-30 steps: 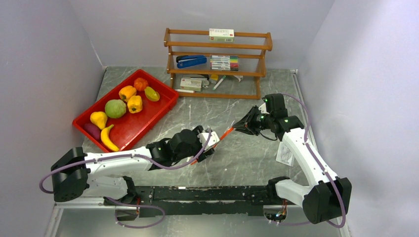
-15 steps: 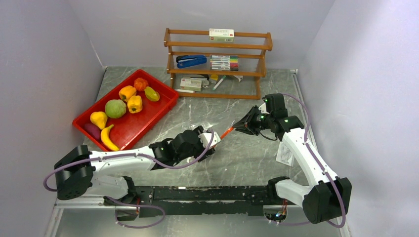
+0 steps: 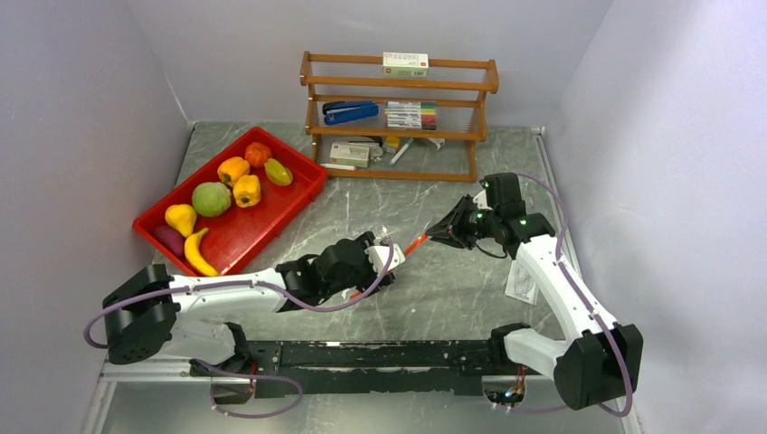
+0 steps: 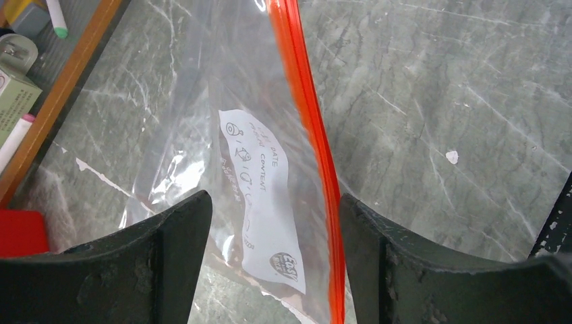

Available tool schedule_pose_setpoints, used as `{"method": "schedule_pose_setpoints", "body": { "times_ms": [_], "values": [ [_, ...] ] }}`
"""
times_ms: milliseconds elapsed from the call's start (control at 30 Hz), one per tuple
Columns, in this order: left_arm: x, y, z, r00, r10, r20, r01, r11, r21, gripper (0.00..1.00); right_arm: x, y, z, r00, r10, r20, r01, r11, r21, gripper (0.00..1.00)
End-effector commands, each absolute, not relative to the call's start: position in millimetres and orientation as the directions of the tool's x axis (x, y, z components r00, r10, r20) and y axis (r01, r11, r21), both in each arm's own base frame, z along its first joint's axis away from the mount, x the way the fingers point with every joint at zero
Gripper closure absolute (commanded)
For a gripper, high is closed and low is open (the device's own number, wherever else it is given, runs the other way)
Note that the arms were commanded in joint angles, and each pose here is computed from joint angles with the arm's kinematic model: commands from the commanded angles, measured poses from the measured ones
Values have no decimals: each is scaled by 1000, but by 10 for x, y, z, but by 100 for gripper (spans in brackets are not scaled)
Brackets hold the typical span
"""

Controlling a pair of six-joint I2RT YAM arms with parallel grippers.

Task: Place the food in the zip-top bag and seal the zipper
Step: Open the zipper of the food storage bag.

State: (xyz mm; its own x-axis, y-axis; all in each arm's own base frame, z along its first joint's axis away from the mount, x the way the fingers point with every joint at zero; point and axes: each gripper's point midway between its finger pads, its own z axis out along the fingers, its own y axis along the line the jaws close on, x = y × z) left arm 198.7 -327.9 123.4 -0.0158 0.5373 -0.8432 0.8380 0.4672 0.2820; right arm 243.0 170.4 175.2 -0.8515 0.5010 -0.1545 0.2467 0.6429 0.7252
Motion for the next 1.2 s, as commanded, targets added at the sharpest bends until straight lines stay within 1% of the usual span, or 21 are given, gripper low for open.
{"method": "schedule_pose_setpoints", "body": {
  "times_ms": [0,467,567,700,900,1167],
  "values": [
    [1948,-3364,1300,20,503,-864,850,445,280,31,2414,1722,1753,-852,498,-159,238,640,730,92],
    [1950,-3323,1205,9,524,-851,849,445,283,29,2434,1726,1783,-852,498,-162,234,639,733,92],
    [1981,-3303,1182,9,534,-845,840,455,296,30,2428,1726,1793,-851,499,-163,233,639,733,92],
    [2029,-3269,1173,16,551,-834,823,467,324,35,2418,1725,1795,-851,498,-164,232,638,734,92],
    [2083,-3245,1218,24,544,-839,802,491,342,35,2406,1725,1782,-853,497,-158,236,637,734,92],
    [2158,-3274,1140,26,558,-830,782,506,364,37,2376,1755,1775,-859,493,-138,238,623,745,92]
  ]
}}
